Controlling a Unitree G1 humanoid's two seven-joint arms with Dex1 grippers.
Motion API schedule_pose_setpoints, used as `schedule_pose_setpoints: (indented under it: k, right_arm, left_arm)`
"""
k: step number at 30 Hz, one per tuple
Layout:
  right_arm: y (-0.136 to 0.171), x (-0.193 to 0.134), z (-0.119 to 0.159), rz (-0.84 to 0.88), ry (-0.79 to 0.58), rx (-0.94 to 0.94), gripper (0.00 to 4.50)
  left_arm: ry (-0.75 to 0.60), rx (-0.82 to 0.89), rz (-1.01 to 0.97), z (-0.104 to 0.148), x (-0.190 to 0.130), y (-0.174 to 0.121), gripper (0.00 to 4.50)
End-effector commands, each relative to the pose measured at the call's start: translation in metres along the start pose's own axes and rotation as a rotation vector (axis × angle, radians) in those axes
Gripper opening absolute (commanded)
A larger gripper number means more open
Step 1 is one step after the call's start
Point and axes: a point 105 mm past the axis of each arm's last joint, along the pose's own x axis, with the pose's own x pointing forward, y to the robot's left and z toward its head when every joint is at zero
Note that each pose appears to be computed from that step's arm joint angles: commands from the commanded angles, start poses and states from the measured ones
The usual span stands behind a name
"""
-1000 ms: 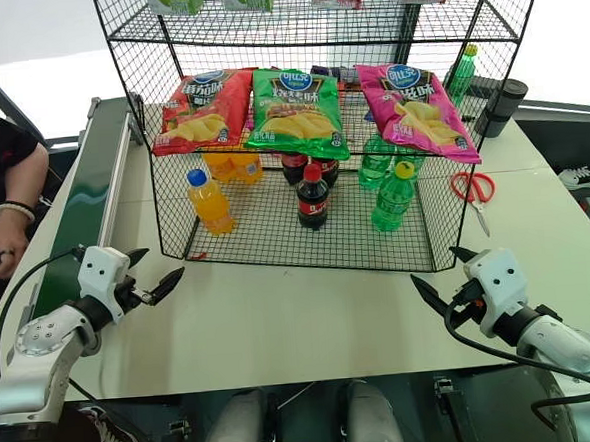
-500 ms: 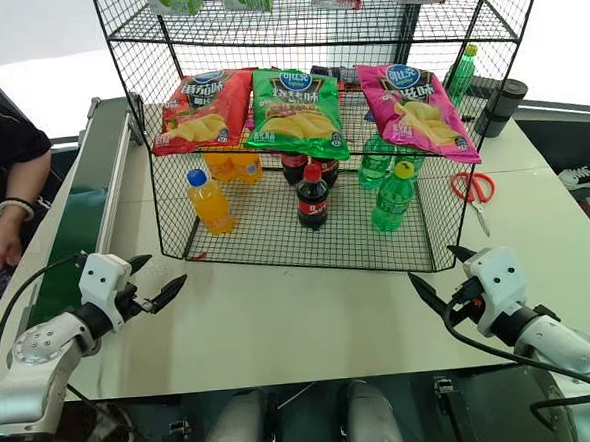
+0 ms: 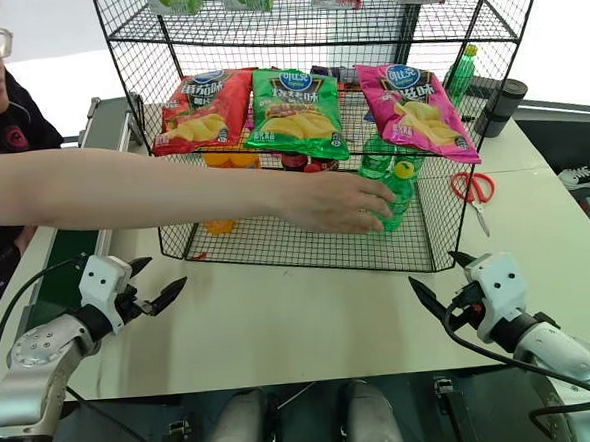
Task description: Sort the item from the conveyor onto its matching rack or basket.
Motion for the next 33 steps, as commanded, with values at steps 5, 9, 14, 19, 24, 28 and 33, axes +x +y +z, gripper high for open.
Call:
schedule_pose_setpoints:
  k: [5,9,14,19,24,28,33]
  right_arm:
    - [-0.0094,-0.0025,0.0063,-0.016,-0.020,-0.010,4.49]
    - [-0.0102,-0.0007,0.0055,-0.017,-0.021,-0.016,4.49]
    - [-0.0097,0.0021,0.0056,-0.013,-0.024,-0.024,4.49]
    - [-0.0093,0.0038,0.0050,-0.009,-0.024,-0.032,4.49]
    - [-0.0093,0.0042,0.0048,-0.009,-0.025,-0.034,4.49]
    - [-0.0090,0.0050,0.0054,-0.008,-0.026,-0.035,4.49]
    - [-0.0078,0.0063,0.0058,-0.005,-0.029,-0.035,4.49]
  left_arm:
    - [-0.048,0.024,0.007,0.0137,0.0031,-0.0006,4.50]
    - [-0.063,0.014,0.007,0.0152,0.0043,-0.0017,4.50]
    - [-0.062,0.017,0.010,0.0151,0.0060,-0.0028,4.50]
    - [-0.062,0.022,0.007,0.0151,0.0066,-0.0042,4.50]
    - [-0.067,0.028,0.002,0.0161,0.0069,-0.0049,4.50]
    - [-0.073,0.032,-0.005,0.0175,0.0072,-0.0055,4.50]
    - [-0.076,0.034,-0.013,0.0180,0.0070,-0.0076,4.50]
